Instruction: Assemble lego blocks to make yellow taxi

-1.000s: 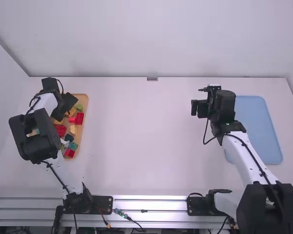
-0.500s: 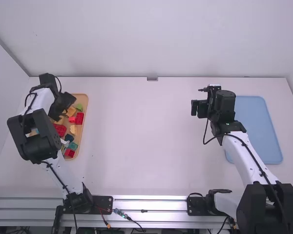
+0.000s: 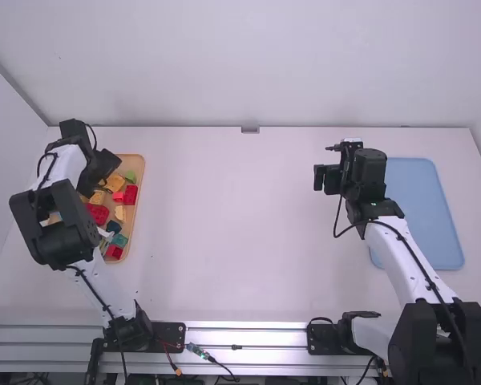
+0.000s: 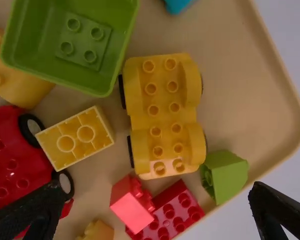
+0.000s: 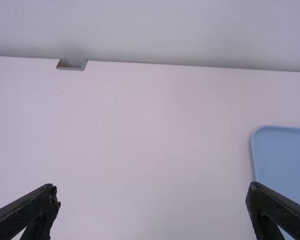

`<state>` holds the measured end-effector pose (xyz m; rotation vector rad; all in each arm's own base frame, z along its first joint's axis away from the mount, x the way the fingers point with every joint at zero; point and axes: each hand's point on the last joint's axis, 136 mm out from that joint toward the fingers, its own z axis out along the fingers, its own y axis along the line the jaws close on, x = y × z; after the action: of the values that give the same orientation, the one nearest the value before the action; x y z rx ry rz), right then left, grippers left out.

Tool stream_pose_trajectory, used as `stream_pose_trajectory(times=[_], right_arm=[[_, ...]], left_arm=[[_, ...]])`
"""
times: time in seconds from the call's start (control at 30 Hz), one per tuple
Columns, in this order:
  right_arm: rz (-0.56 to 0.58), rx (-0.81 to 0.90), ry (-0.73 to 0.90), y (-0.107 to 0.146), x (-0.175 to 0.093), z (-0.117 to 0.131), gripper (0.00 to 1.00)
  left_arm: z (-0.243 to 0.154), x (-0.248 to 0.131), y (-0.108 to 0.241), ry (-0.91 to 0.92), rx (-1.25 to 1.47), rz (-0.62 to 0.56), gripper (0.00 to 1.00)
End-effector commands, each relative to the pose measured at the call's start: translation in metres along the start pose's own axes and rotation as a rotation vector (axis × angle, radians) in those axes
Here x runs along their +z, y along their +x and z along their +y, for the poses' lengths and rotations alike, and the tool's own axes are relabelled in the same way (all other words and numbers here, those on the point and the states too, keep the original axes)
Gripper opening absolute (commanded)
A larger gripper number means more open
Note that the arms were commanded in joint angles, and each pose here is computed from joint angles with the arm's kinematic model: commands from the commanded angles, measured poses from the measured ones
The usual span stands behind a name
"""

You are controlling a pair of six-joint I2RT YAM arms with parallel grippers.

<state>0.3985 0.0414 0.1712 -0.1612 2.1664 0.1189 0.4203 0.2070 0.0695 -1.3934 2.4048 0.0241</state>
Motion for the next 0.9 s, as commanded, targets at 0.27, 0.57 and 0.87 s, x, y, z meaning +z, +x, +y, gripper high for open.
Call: stream_pose_trajectory(times=[0.27,0.57,0.87], right_arm=[[-0.024,-0.002,-0.005,-0.013,-0.002,0.002,0.99],[-0.026,0.001,-0.004,-0.014,-0.002,0.001,0.99],[-0.026,0.001,-0.004,-0.014,-0.002,0.002,0.99]], left_arm=[[-0.015,0.006,-0.005,0.110,0.038,-0.002,0.99],[-0.045,0.003,-0.008,0.209,0.047,-0.029,0.99],[-0.035,0.021,0.000,0.096,-0.048,0.012,0.99]])
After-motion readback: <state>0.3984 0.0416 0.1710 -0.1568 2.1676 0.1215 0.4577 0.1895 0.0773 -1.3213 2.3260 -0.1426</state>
